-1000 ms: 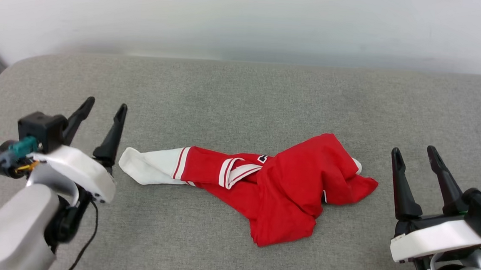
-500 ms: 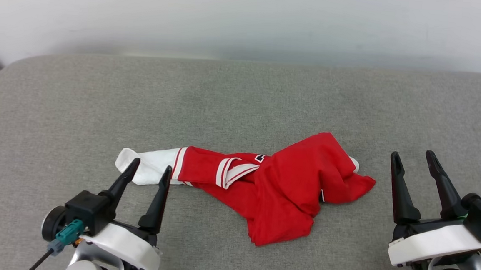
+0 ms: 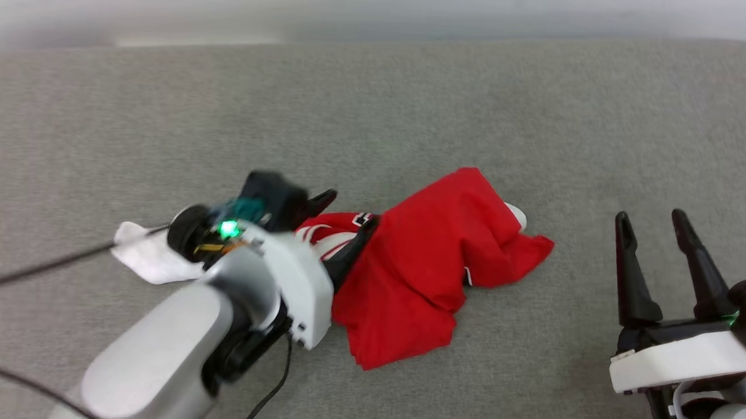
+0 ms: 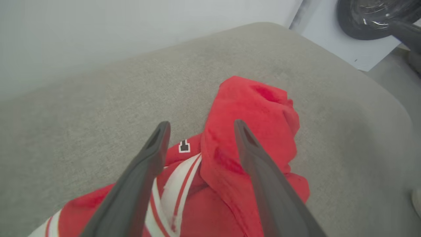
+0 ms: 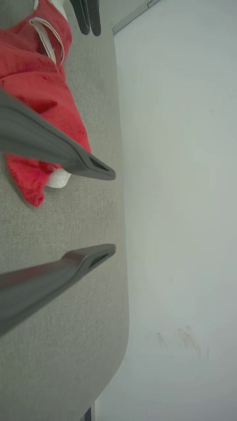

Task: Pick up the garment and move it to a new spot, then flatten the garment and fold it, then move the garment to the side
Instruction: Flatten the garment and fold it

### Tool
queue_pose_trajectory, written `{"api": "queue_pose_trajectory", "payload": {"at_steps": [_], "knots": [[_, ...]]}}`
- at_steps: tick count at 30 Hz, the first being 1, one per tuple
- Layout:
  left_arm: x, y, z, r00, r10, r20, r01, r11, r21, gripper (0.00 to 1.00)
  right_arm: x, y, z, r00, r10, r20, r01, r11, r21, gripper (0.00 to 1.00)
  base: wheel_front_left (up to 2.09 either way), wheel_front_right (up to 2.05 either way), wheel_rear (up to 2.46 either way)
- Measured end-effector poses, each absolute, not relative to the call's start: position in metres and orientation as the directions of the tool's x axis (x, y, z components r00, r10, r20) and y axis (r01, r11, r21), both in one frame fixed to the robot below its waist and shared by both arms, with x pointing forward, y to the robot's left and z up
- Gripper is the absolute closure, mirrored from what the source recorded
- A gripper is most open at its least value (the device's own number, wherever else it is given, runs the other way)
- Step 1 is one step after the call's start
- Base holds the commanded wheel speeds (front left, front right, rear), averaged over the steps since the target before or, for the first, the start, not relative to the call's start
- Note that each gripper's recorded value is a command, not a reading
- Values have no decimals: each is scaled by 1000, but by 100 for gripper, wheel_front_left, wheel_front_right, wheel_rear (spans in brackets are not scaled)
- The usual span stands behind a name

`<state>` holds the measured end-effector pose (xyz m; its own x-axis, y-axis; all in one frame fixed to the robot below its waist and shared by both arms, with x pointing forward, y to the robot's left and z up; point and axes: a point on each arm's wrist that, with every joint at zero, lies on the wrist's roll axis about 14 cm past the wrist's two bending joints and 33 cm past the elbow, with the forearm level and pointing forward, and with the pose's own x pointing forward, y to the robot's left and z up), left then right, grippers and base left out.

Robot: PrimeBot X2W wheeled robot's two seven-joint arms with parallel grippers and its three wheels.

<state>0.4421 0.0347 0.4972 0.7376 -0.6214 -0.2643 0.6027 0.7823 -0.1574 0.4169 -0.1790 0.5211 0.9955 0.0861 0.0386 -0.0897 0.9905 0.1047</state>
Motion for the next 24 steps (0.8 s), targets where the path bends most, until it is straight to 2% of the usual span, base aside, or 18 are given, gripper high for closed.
{"api": "queue_pose_trajectory", "payload": {"at_steps": [9,18,19,20,21,24], "knots": [[467,-21,461,536,-709,-458,728,663,-175,0,417,-204,500,1000,10,-11,-9,996,92,0,0,0,0],[473,-36,430,450,-702,-552,763,623,-171,0,417,-211,485,999,-15,-41,18,996,83,0,0,0,0],[473,-38,428,445,-705,-551,766,619,-173,36,417,-212,484,999,-17,-43,20,996,83,0,0,0,0],[472,-39,427,442,-708,-551,768,616,-176,92,417,-212,484,999,-17,-42,21,996,84,0,0,0,0],[471,-42,427,442,-716,-540,772,611,-178,100,418,-212,484,999,-18,-40,21,996,84,0,0,0,0],[473,-46,436,467,-737,-488,781,603,-164,100,417,-211,484,999,-18,-40,21,996,87,0,0,0,0]]}}
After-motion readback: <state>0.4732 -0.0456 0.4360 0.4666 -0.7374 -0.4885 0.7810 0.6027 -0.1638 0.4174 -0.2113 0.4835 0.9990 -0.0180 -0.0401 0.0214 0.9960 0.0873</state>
